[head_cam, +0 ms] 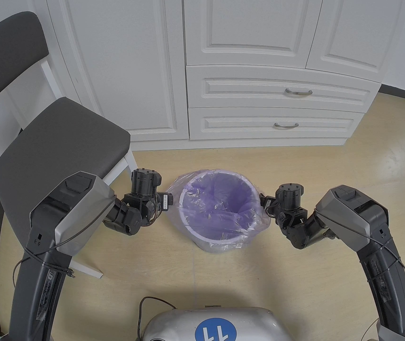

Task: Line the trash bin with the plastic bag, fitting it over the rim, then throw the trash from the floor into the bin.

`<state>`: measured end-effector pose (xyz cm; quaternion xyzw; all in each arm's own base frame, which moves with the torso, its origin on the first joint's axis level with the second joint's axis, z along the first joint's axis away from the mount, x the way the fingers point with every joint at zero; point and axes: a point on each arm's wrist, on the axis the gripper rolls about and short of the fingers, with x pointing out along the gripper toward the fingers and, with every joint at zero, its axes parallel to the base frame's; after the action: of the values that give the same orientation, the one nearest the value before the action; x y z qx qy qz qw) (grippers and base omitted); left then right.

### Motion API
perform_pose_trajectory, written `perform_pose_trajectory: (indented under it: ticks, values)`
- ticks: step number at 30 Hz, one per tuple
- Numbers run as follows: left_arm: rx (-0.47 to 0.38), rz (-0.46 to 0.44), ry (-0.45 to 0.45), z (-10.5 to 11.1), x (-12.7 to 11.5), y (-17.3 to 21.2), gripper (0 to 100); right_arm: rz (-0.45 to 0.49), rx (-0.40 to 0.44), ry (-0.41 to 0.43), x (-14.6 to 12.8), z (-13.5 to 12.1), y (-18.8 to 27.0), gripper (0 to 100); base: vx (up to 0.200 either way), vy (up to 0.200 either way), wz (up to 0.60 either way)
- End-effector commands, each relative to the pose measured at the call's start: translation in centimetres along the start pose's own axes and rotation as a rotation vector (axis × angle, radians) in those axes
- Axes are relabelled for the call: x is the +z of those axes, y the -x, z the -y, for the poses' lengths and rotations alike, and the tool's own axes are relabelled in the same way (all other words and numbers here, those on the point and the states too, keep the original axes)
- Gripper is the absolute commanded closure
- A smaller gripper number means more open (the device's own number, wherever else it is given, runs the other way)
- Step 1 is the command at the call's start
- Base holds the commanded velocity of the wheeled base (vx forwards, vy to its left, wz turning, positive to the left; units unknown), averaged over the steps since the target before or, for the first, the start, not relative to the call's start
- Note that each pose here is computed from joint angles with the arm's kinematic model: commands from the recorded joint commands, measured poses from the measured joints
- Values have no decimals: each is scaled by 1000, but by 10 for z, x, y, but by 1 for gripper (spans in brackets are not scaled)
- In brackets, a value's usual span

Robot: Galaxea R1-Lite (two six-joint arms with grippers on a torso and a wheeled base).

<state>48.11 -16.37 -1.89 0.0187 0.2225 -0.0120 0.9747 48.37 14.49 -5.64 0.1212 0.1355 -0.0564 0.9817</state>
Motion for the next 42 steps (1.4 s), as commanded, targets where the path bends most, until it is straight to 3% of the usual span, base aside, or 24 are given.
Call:
perform_pose_trajectory:
  ticks: [1,10,18,30,34,39,42]
  values:
    - [4,-30,-8,0,-15,-9,0,-23,-8,9,-6,2,0,0,0,0,0]
    - [-3,-39,-8,8,-42,-31,0,-36,-11,14,-22,5,-9,0,0,0,0]
    - [1,-8,48,6,-36,-38,0,-1,-33,-11,-19,14,-26,0,0,0,0]
    - [13,1,59,-1,-32,-38,0,14,-49,-27,-16,22,-32,0,0,0,0]
    - [1,-26,35,-13,-9,-6,0,-23,-17,-7,31,16,12,0,0,0,0]
    - [-152,-52,-30,-23,21,52,0,-78,68,5,77,8,59,0,0,0,0]
    - [-172,-52,-33,-26,31,68,0,-90,86,8,90,7,74,0,0,0,0]
